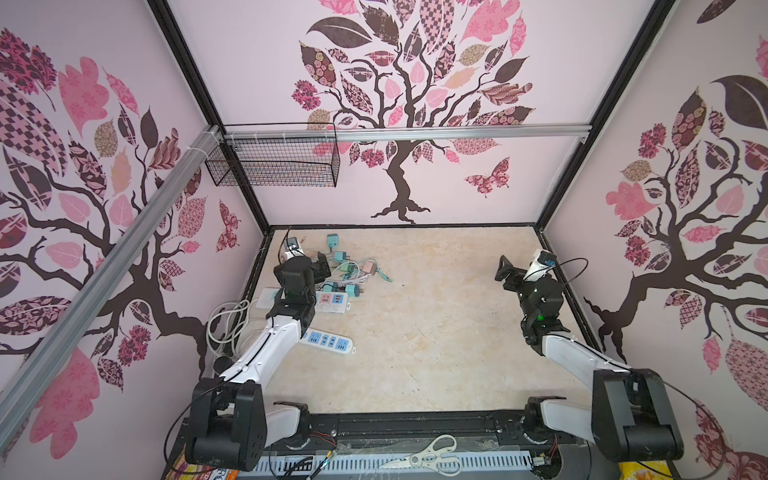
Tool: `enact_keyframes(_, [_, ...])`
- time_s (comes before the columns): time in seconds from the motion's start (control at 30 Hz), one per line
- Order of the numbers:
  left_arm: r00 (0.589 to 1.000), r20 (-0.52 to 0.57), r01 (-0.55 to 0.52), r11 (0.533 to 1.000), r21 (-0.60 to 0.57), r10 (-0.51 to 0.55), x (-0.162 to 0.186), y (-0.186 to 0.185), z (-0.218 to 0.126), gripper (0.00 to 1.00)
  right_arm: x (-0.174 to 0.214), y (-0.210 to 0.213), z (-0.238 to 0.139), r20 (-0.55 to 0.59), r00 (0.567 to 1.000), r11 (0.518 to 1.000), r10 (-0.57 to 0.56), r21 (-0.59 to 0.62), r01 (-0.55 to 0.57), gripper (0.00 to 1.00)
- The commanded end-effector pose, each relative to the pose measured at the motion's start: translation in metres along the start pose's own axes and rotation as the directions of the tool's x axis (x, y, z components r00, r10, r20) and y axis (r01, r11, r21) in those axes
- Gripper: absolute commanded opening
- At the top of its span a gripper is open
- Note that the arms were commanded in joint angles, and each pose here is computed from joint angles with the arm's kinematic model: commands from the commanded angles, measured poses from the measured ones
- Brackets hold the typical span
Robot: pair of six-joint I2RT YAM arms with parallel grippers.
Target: Insert the plug
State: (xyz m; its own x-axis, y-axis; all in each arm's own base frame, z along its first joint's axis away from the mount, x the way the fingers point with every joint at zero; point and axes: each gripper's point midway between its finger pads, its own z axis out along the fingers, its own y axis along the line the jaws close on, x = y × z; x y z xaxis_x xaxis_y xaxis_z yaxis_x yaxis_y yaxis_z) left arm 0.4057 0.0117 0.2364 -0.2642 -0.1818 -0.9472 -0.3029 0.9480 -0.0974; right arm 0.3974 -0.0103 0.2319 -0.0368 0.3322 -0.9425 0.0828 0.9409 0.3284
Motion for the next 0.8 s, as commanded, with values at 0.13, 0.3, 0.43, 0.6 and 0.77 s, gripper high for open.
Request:
enact_keyframes(0.13, [0.927, -0.284, 0.252, 0.968, -0.008, -0.243, 0.036, -0.001, -0.036, 0.98, 0.048, 0.039, -0.012, -0.415, 0.841, 0.919, 0.346, -0.029, -0.393, 1.00])
enact_keyframes(0.3, [0.841, -0.487, 0.274, 0.962, 0.008, -0.236, 0.075, -0.006, -0.070, 0.98, 0.093, 0.060, -0.028, -0.615, 0.688, 0.869, 0.386, -0.010, -0.495, 1.00])
enact_keyframes(0.43, [0.755, -0.606, 0.293, 0.956, -0.027, -0.249, 0.106, -0.001, -0.098, 0.98, 0.111, 0.087, -0.038, -0.681, 0.644, 0.847, 0.349, -0.065, -0.527, 1.00])
enact_keyframes(0.6, [0.688, -0.683, 0.211, 0.968, -0.132, -0.243, 0.129, 0.022, -0.118, 0.98, 0.116, 0.099, -0.034, -0.676, 0.663, 0.849, 0.321, -0.104, -0.518, 1.00])
enact_keyframes(0.77, [0.626, -0.689, 0.164, 0.926, -0.340, -0.364, 0.148, 0.059, -0.124, 0.98, 0.105, 0.111, -0.027, -0.659, 0.713, 0.863, 0.240, -0.192, -0.468, 1.00])
